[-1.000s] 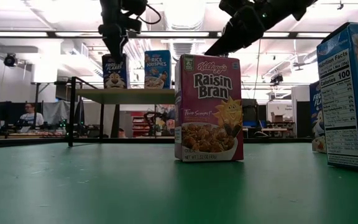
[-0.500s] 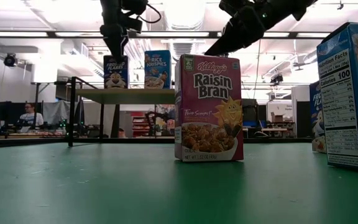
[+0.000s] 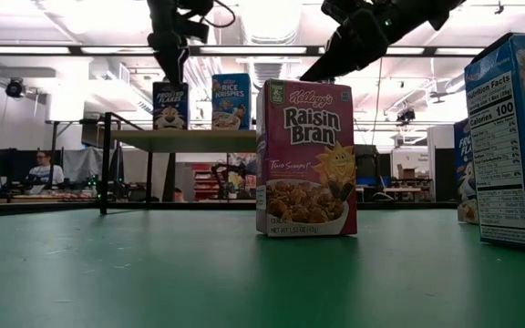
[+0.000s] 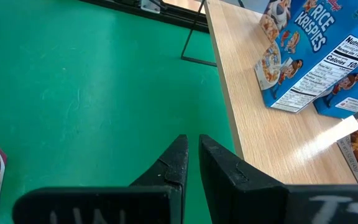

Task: Stack cereal on shelf
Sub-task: Put the left blue cereal box on the shelf

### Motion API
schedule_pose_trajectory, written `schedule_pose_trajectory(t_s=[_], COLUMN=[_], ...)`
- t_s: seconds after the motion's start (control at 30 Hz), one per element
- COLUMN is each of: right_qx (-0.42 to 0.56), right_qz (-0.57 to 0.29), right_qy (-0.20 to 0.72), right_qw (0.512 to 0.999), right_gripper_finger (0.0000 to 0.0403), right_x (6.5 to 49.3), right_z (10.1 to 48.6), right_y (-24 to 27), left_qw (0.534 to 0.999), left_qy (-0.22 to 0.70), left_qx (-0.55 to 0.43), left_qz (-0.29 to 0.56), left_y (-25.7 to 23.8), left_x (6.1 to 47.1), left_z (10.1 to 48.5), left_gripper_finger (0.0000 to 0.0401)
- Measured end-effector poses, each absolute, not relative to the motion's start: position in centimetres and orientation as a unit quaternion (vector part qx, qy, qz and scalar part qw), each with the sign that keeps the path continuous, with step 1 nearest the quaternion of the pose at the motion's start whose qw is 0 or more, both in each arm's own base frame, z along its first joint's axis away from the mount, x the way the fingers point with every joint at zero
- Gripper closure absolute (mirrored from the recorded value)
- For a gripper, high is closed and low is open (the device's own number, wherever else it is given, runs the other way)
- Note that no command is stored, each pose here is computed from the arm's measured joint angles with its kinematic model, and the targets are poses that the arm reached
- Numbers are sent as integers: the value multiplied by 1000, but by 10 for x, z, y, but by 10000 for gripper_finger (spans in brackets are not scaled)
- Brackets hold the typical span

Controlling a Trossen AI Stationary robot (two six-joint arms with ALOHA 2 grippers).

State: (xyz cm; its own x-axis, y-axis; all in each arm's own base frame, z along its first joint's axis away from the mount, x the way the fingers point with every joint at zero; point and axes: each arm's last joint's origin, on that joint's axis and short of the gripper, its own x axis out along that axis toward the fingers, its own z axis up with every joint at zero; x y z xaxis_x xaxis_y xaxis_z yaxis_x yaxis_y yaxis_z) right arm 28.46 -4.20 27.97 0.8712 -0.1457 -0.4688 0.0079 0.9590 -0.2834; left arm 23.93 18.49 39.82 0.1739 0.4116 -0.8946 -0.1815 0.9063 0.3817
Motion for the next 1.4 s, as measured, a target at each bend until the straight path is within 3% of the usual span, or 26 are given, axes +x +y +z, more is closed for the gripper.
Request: schedule_pose_trajectory(t_s=[0.37,0.63,0.97,1.2,1.4], right_qx=[-137,-130,-115,-101,-97], right_qz=[-40,-42,-43,-46,-48], right_qy=[251,251,264,270,266], right_qw=[958,958,957,956,958], right_gripper_finger=[376,376,376,376,376], right_x=[285,285,283,282,283], right_z=[280,280,276,274,275], right_y=[-42,-42,-42,-42,-42], left_qw=[812,856,819,823,825], left_qy=[524,492,561,532,490], left_qx=[88,1,29,68,109], left_qz=[243,158,119,187,258], left_y=[175,160,124,112,108], left_x=[233,235,239,210,194], left_z=[448,449,400,372,350], left_gripper_finger=[145,154,244,316,354])
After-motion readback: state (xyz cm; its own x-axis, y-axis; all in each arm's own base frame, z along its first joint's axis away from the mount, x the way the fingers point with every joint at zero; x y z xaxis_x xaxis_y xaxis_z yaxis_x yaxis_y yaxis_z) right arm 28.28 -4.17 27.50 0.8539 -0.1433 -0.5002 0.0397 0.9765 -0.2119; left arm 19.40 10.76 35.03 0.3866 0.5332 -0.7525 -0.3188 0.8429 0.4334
